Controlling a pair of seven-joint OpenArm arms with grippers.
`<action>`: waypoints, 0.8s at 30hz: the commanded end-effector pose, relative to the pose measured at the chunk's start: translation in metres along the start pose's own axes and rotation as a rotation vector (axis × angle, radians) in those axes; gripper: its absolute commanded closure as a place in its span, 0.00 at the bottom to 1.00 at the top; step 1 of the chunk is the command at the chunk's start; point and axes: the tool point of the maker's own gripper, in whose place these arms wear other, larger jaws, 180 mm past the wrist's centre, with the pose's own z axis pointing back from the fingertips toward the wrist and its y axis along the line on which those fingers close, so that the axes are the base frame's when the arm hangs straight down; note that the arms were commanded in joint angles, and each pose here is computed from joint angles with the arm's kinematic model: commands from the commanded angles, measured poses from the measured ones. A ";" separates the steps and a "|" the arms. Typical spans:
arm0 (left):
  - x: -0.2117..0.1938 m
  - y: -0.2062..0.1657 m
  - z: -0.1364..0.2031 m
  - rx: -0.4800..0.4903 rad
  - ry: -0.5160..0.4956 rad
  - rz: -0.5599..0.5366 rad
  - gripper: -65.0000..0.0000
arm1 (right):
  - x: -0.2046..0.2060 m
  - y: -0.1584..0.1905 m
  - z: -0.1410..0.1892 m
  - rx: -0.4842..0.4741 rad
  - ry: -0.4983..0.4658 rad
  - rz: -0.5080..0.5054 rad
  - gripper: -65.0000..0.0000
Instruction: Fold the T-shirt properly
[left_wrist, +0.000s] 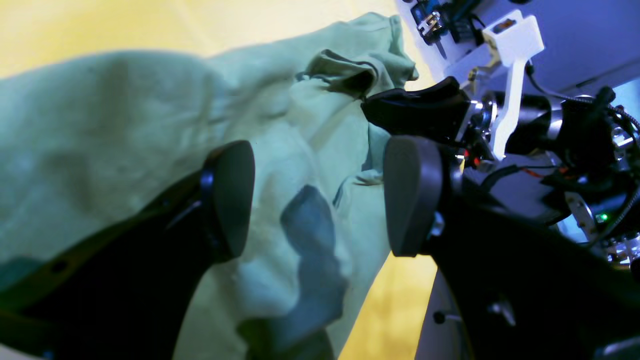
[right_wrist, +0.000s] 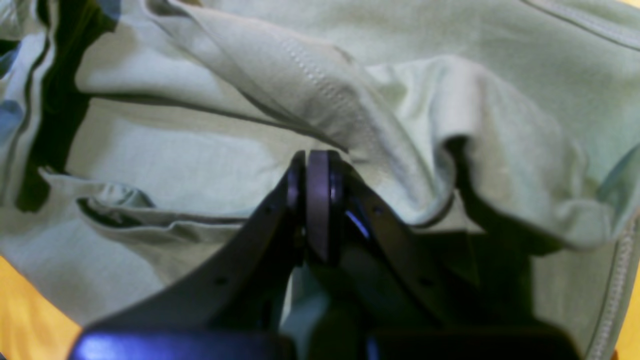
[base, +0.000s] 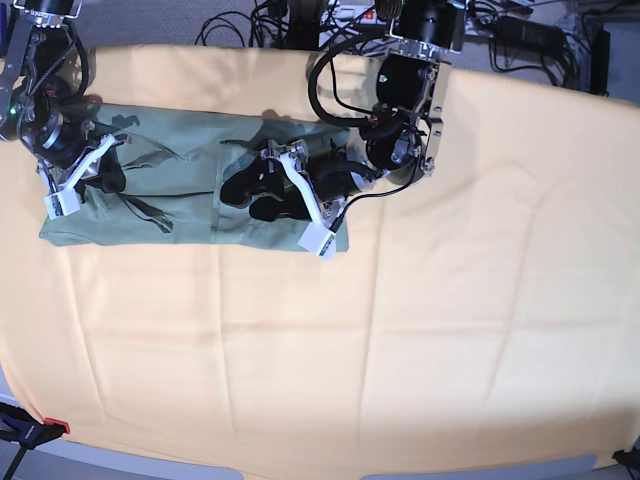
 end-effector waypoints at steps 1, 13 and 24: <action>0.017 -0.013 -0.002 -0.045 -0.052 -0.016 0.43 | 0.006 -0.006 0.005 -0.014 -0.007 0.021 1.00; 0.042 -0.008 0.021 -0.091 -0.166 -0.063 1.00 | 0.020 0.000 0.005 0.023 -0.068 -0.008 0.91; 0.041 0.005 0.051 -0.047 -0.091 -0.274 1.00 | 0.118 -0.034 0.045 -0.008 -0.391 -0.065 0.56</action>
